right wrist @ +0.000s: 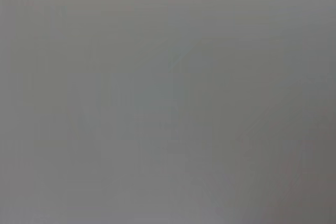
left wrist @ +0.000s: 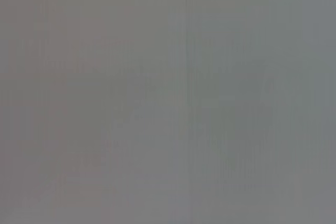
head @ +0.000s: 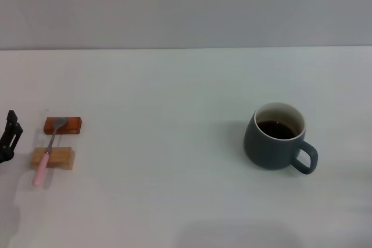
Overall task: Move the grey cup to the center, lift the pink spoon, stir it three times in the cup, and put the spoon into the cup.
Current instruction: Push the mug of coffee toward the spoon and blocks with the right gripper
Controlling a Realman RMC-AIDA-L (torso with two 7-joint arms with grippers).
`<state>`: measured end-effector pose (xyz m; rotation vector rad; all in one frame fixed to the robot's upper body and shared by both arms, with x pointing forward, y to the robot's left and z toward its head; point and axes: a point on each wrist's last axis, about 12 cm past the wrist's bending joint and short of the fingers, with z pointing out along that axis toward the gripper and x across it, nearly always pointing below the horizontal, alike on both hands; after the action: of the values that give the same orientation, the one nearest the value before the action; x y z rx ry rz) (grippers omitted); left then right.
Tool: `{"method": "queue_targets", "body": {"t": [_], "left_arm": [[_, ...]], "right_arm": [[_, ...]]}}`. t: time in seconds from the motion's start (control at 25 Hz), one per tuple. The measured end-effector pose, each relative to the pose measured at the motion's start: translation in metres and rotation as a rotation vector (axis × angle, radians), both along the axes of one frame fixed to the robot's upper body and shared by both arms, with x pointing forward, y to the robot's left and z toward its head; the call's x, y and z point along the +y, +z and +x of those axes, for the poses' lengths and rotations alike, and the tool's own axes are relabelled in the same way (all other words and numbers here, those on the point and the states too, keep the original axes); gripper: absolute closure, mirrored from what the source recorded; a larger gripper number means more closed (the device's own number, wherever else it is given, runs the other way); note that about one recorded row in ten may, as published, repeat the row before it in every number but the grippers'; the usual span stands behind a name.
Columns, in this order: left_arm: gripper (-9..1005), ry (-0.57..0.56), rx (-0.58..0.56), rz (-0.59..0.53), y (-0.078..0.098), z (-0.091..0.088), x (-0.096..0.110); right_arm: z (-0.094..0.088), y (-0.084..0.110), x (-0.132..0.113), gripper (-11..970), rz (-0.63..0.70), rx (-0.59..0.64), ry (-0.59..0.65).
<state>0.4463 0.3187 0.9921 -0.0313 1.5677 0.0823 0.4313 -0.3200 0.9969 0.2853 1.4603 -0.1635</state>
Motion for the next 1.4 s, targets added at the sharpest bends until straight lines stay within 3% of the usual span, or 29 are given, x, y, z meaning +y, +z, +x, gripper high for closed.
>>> {"method": "queue_targets", "body": {"t": [0.44,0.72,1.4], "left_arm": [[153,-0.005,-0.001,-0.001,0.001,0.003,-0.001],[152,-0.007,-0.005,-0.004,0.001,0.004,-0.002],[152,-0.008,-0.013,-0.003,0.003,0.005,-0.002]], "right_arm": [[0.007,-0.002,0.001,960,-0.005,0.027,0.021],[0.029,-0.006,0.02,961,-0.058,0.1,0.198],[0.062,-0.006,0.051,960,-0.122,0.176,0.411]]}}
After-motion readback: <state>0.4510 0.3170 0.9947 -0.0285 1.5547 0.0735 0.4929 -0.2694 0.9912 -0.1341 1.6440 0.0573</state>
